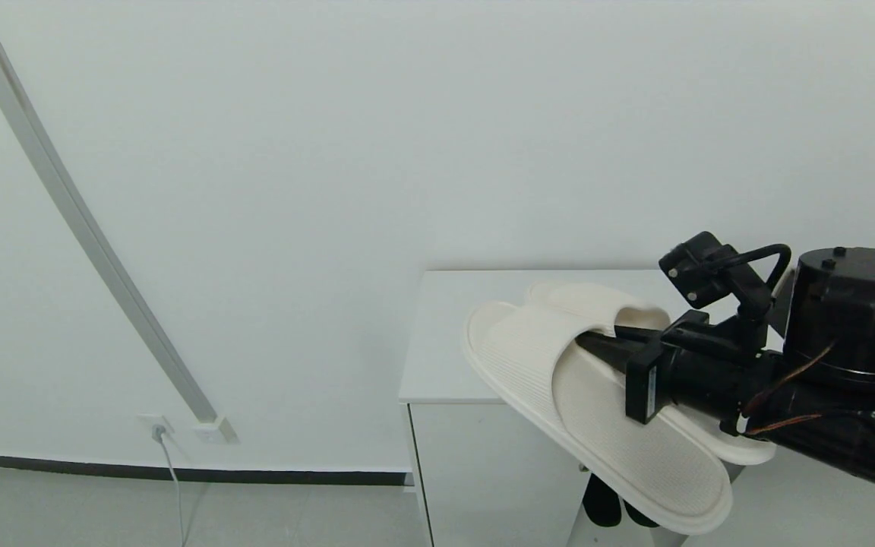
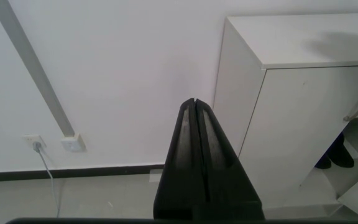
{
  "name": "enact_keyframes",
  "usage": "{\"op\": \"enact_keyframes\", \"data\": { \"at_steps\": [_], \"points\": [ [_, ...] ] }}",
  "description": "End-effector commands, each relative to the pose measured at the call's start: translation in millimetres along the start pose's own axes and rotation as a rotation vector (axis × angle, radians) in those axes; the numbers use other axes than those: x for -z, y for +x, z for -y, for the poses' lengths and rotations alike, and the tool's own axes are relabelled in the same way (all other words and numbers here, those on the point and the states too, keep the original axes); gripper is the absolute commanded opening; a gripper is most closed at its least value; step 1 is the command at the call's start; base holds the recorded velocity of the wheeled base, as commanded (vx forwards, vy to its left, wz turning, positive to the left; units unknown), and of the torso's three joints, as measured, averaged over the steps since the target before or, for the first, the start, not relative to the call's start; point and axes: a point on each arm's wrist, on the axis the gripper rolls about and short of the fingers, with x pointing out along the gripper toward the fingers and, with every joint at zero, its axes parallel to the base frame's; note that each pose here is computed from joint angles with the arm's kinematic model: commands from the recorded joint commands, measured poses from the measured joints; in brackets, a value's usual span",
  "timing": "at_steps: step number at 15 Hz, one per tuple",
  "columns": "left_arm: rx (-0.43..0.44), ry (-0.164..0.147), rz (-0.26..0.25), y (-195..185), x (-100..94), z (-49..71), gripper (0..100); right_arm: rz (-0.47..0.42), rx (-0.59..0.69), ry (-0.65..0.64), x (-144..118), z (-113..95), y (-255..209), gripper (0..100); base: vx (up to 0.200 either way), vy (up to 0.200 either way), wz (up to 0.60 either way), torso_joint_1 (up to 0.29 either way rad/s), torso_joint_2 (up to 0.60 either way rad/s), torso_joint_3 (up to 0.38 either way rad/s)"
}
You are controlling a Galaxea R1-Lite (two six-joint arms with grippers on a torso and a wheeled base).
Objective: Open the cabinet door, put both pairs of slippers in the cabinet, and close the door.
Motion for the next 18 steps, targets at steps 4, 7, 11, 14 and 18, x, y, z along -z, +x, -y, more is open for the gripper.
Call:
{"op": "enact_keyframes", "data": {
  "at_steps": [4,7,11,14,18],
  "points": [
    [0.000,-0.001,0.000,0,-0.2,0.0,0,-0.013,0.001,0.000,4,-1,2,0,-0.050,0.000,0.00,-0.001,0.00,0.002],
    [-0.002,-0.002,0.000,0,-0.2,0.0,0,-0.036,-0.004,-0.001,9,-2,8,0,-0.200,0.000,0.00,0.012,0.01,0.002],
    [-0.002,-0.002,0.000,0,-0.2,0.0,0,-0.043,-0.021,-0.005,11,-7,9,0,-0.150,0.000,0.00,-0.005,0.00,0.005],
    [0.000,-0.001,0.001,0,-0.2,0.0,0,-0.048,-0.030,-0.007,12,-9,10,0,0.000,0.000,0.00,0.000,0.00,0.000],
    [0.000,-0.001,0.000,0,-0.2,0.0,0,-0.057,-0.042,-0.009,14,-13,12,0,0.000,0.000,0.00,0.000,0.00,0.000]
  ]
}}
